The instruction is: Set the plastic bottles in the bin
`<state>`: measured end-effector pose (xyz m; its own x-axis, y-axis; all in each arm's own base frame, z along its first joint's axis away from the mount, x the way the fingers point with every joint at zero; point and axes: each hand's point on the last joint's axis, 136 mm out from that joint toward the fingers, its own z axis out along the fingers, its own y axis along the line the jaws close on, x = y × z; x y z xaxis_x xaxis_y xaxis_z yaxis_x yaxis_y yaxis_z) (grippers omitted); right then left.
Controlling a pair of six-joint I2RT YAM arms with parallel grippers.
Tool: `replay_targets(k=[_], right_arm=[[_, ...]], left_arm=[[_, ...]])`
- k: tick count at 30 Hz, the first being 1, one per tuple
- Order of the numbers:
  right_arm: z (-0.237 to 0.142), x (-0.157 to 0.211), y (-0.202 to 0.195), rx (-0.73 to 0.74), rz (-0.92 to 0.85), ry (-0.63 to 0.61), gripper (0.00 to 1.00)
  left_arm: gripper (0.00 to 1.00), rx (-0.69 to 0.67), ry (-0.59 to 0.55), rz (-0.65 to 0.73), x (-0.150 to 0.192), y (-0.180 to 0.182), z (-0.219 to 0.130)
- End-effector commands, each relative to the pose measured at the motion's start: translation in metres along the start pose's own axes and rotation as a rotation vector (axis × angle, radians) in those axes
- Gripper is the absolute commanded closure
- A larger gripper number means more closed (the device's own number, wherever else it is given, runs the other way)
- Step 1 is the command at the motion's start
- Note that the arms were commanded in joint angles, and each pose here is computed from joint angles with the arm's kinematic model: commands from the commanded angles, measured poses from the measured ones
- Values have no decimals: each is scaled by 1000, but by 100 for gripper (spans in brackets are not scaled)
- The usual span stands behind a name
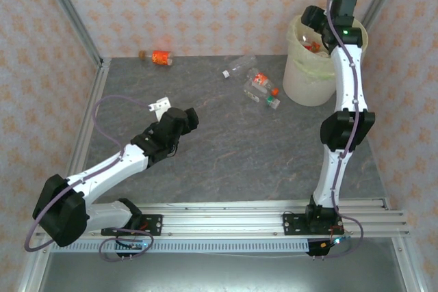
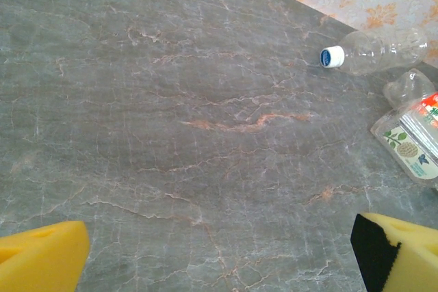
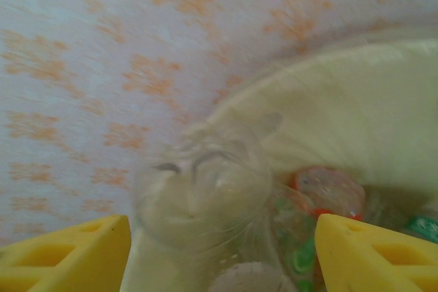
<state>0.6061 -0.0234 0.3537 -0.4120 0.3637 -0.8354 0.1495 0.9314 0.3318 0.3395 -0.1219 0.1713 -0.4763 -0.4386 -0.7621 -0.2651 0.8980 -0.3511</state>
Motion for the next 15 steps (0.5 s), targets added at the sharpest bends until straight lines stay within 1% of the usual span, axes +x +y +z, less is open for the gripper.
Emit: replay_targets(k=[1, 4, 6, 10, 12, 15], right_arm=[[-5, 6, -32, 168, 43, 21, 30], [-11, 3, -39, 213, 39, 4, 30], [-12, 3, -32, 173, 22, 10, 30], [-22, -2, -2, 15, -3, 18, 31], [-31, -9, 7, -22, -1, -4, 31], [-51, -26, 14, -47, 23, -65, 28]], left_arm=[[0, -9, -3, 5, -2, 1, 3], [0, -11, -1, 11, -2, 0, 4], [0, -12, 0, 13, -2, -1, 5], [0, -7, 8, 13, 0, -4, 8], [0, -6, 14, 13, 1, -5, 9], [0, -7, 21, 14, 3, -4, 10]])
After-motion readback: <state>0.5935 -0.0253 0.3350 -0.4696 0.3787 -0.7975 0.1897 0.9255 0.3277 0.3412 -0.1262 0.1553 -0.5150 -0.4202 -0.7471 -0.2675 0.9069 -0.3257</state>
